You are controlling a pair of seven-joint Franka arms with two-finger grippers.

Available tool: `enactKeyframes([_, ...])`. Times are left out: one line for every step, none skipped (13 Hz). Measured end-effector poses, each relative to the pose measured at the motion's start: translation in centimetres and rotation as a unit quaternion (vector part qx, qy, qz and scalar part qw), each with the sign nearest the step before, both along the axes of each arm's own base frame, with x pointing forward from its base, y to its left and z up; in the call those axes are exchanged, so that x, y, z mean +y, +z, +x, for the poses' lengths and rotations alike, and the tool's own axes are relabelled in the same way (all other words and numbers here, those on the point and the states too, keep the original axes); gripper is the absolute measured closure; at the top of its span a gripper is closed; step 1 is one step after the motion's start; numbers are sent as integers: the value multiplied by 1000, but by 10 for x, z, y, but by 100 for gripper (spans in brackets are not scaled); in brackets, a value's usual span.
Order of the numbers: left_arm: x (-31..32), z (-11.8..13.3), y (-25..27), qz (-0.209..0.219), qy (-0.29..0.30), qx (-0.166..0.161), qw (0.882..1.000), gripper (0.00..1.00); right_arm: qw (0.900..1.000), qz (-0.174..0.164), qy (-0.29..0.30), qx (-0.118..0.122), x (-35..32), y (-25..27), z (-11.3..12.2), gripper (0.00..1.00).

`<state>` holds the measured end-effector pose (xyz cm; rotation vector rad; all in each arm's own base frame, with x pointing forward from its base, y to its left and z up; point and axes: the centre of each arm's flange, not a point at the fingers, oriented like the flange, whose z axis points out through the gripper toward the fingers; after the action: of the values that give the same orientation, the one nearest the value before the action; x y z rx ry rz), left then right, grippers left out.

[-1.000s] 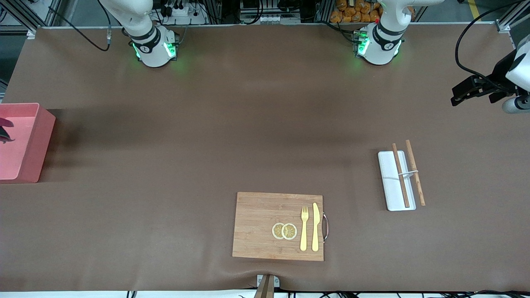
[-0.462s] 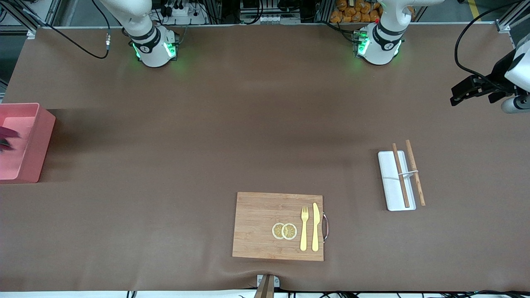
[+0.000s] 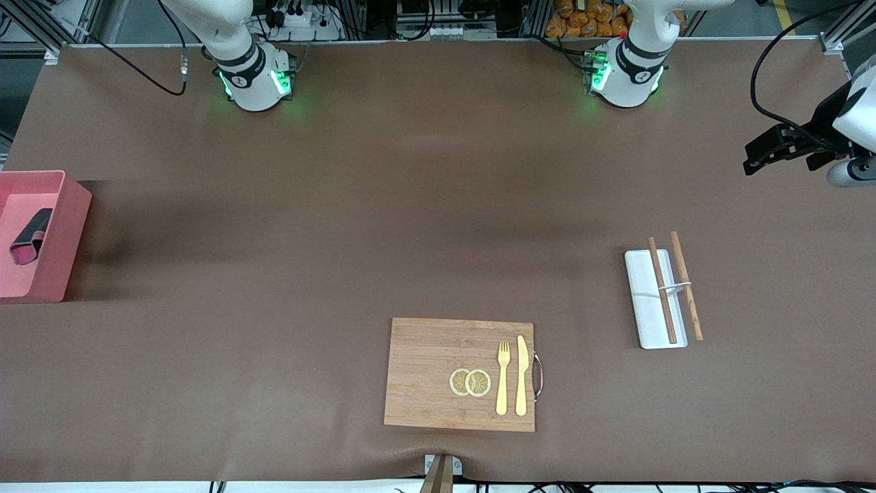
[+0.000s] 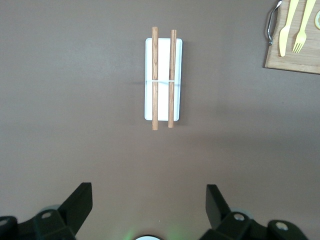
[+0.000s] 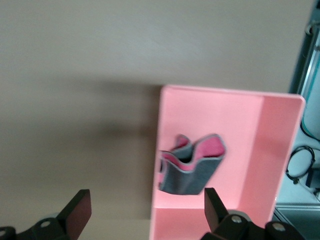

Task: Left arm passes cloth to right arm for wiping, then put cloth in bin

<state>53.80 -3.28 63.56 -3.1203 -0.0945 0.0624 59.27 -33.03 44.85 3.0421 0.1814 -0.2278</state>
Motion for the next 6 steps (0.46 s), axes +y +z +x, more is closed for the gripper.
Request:
enactKeyframes([0, 0, 0, 0, 0, 0, 1000, 0, 1000, 6, 3, 5, 32, 6, 11, 0])
enactKeyframes([-1, 0, 1, 0, -1, -1, 1000, 0, 1000, 14, 1, 13, 67, 9, 21, 0])
enactKeyframes([-2, 0, 1, 0, -2, -1, 1000, 0, 1000, 16, -2, 20, 101, 12, 30, 0])
enactKeyframes([-5, 0, 1, 0, -4, -1, 1000, 0, 1000, 15, -3, 24, 134, 17, 37, 0])
enactKeyframes([-9, -1, 1, 1, -8, -1, 1000, 0, 1000, 13, -4, 26, 165, 24, 41, 0])
enactKeyframes([-11, -1, 1, 1, -10, -1, 1000, 0, 1000, 11, -8, 28, 192, 32, 42, 0])
